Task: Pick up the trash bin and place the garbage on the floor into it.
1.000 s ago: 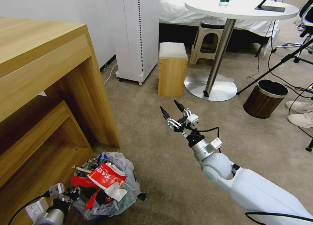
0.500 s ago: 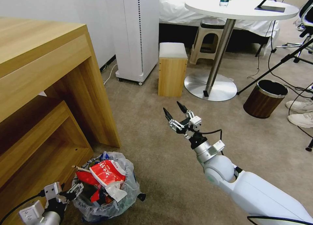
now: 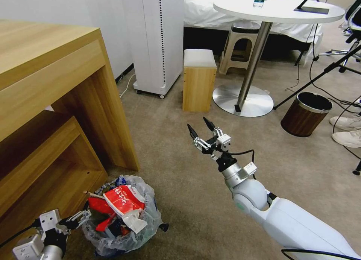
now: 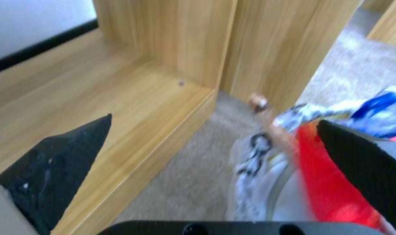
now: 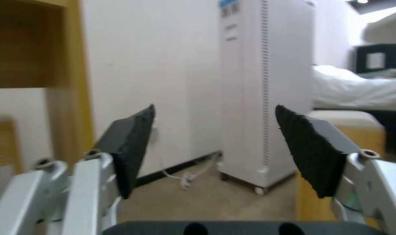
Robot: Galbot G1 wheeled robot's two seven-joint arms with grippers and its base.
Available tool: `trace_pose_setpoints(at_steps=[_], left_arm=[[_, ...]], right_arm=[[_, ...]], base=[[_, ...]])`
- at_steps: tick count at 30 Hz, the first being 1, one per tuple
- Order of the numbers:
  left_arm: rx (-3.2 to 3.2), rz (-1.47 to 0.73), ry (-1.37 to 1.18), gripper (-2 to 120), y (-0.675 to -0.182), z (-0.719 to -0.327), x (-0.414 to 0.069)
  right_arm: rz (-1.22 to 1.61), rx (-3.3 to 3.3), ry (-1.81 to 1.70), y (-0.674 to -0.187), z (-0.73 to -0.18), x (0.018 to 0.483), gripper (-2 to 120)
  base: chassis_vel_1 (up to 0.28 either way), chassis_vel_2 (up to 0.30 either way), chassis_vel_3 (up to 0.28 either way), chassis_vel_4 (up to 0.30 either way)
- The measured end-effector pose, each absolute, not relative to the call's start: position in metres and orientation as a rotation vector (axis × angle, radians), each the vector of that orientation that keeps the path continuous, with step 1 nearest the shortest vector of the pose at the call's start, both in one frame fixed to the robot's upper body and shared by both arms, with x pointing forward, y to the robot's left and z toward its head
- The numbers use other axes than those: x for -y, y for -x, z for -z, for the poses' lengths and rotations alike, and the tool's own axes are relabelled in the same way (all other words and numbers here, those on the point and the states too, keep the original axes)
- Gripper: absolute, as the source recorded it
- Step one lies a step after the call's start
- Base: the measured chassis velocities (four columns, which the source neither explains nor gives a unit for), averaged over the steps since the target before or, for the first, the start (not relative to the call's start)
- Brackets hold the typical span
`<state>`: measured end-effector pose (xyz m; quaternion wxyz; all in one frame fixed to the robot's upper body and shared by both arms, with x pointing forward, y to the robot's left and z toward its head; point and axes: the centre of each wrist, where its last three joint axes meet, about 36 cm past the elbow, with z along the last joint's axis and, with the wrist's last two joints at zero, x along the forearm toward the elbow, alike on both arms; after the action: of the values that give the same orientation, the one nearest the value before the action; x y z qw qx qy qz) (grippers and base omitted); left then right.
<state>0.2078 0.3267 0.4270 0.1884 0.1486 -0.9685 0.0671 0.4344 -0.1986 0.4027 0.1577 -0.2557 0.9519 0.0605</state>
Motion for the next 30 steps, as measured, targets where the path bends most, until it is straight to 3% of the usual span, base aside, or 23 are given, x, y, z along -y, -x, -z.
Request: trace_pose_setpoints(at_steps=[8, 22, 30], left_arm=[[2.848, -0.151, -0.344, 103, -0.207, -0.445, -0.306], [2.94, 0.0, -0.294, 100, -0.201, -0.472, -0.291], [2.95, 0.054, -0.251, 100, -0.196, -0.475, -0.286]], right_arm=[[-0.185, -2.731, 0.394, -0.445, -0.423, 0.237, 99], [-0.048, -2.613, -0.175, -0.426, -0.483, 0.341, 100], [0.014, -2.712, -0.398, -0.376, -0.459, 0.367, 100]], base=[[0.0, 0.0, 0.0, 0.0], [0.0, 0.0, 0.0, 0.0], [0.0, 0.0, 0.0, 0.0]])
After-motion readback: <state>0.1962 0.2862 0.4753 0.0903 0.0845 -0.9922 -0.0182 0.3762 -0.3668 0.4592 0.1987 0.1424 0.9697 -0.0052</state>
